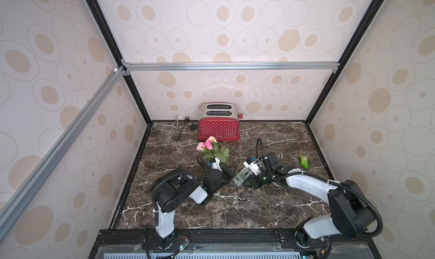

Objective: Wrap bouquets with tape
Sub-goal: Wrap the tape around the bouquet.

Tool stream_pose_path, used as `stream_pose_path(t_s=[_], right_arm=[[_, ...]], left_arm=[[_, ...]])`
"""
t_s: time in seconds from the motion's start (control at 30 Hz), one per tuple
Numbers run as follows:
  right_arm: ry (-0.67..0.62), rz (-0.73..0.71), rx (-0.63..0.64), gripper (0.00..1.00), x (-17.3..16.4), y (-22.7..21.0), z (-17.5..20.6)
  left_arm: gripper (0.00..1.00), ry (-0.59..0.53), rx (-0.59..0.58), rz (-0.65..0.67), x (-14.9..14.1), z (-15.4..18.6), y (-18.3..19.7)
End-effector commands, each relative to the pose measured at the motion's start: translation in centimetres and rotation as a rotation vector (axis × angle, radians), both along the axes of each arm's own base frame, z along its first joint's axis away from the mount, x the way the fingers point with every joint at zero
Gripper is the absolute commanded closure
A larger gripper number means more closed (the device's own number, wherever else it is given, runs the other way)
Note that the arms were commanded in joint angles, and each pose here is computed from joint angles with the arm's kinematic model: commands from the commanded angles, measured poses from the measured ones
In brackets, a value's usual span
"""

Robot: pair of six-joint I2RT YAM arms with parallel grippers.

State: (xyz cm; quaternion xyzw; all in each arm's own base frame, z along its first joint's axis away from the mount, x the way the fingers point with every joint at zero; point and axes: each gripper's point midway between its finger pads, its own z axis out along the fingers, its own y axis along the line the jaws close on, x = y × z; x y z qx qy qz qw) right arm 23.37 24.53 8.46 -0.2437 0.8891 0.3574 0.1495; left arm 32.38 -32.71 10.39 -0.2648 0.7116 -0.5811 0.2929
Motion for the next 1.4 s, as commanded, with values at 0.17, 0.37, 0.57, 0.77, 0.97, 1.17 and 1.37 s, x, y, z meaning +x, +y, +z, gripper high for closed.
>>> stream_pose_path(t_s=[0.17, 0.37, 0.57, 0.77, 0.97, 1.17, 1.37], right_arm=[[-0.235, -0.013, -0.236, 1.0, 0.5, -1.9, 0.3], [-0.432, 0.0, -0.399, 1.0, 1.0, -2.4, 1.1], [-0.62, 0.033, -0.533, 1.0, 1.4, -2.4, 2.0], [-0.726, 0.082, -0.603, 1.0, 1.3, -1.7, 2.2], [-0.789, 0.129, -0.646, 1.0, 1.0, -0.9, 1.9], [-0.812, 0.13, -0.671, 1.0, 1.1, -1.0, 1.8], [-0.797, 0.13, -0.67, 1.0, 0.8, -0.9, 1.5]], left_arm=[[0.7, -0.021, -0.078, -0.01, 0.1, 1.6, -0.3], [0.65, 0.004, -0.078, -0.014, -0.2, 1.7, -0.3], [0.65, 0.045, -0.073, -0.026, -0.3, 1.0, -0.6], [0.65, 0.095, -0.098, -0.042, -0.3, 0.5, -1.5], [0.66, 0.154, -0.069, -0.068, -0.4, -0.2, -2.3], [0.76, 0.188, -0.038, -0.048, -0.6, -0.9, -1.7], [1.0, 0.181, -0.055, -0.05, -0.6, -0.9, -1.8]])
